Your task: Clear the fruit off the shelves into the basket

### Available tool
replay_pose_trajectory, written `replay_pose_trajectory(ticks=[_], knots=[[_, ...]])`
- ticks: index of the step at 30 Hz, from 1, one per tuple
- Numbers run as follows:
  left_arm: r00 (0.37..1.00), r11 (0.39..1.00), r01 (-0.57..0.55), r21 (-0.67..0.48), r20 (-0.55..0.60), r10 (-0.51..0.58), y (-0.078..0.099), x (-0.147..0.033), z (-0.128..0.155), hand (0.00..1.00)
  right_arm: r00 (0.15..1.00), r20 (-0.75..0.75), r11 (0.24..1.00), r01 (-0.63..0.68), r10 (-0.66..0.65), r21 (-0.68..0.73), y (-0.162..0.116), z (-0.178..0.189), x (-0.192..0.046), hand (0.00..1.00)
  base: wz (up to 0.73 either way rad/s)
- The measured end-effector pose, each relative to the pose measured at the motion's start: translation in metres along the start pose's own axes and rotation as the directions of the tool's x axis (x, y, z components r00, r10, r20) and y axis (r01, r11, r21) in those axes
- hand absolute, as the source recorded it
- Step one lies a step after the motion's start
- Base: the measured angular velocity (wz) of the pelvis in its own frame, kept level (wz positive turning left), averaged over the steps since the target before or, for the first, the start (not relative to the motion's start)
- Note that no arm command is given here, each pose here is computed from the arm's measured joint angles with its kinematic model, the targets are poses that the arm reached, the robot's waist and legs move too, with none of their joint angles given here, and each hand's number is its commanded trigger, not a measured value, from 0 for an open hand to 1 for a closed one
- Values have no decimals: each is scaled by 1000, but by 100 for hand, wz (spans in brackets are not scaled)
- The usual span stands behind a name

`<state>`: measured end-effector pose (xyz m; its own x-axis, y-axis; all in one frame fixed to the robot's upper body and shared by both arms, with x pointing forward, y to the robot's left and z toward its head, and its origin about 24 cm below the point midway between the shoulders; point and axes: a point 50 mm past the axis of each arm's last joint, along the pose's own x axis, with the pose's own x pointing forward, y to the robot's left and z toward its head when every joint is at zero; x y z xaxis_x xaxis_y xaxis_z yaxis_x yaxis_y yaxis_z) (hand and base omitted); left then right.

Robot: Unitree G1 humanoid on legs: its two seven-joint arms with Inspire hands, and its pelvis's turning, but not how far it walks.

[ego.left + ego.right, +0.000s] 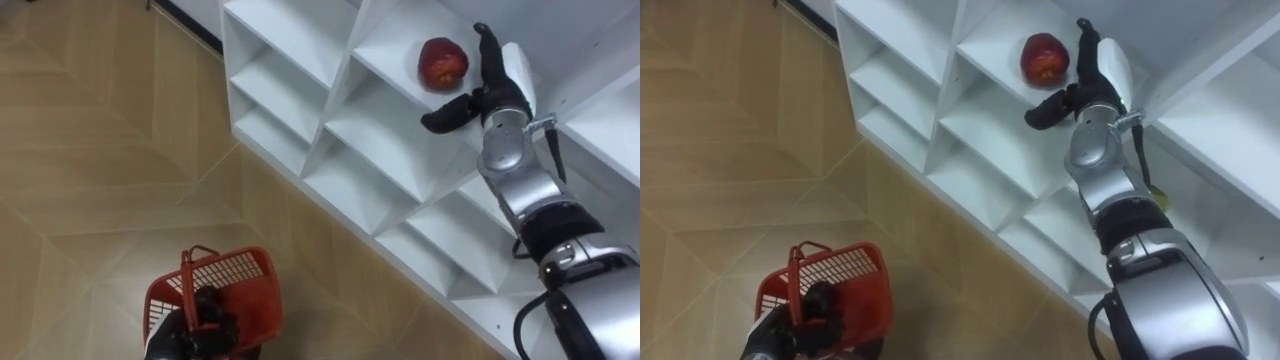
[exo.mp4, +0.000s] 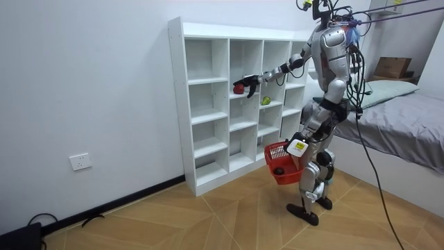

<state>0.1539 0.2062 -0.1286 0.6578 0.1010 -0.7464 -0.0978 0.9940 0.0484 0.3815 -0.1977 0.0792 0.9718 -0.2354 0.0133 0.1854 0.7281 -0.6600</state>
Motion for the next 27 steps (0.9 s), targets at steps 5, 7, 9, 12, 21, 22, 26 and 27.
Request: replay_pose_trajectory(ticks=[5,7,9,12,21,22,26,27], knots=[[1000,1000,4,2,5,-4,-1,0,1,100,999,42,997,-9,12,-72,1,7,1,0,0],[1000,1000,5,2,5,-5,-2,1,1,100,998,66,994,-10,17,-107,1,12,3,0,0],[1000,1000,5,2,6,-5,-2,1,1,100,997,76,991,-13,23,-131,1,14,3,0,0],[1000,1000,5,2,6,-5,-2,1,2,100,996,89,986,-16,31,-164,2,16,4,0,0],[1000,1000,8,6,8,-8,0,1,2,100,994,105,978,-20,43,-207,3,18,3,0,0],[1000,1000,10,7,7,-10,1,0,2,100,992,112,975,-24,50,-219,4,19,3,0,0],[1000,1000,21,14,8,-21,3,0,3,100,991,120,975,-28,56,-220,4,21,3,0,1],[1000,1000,23,15,8,-23,4,0,3,100,991,120,975,-31,59,-220,5,21,3,0,0]])
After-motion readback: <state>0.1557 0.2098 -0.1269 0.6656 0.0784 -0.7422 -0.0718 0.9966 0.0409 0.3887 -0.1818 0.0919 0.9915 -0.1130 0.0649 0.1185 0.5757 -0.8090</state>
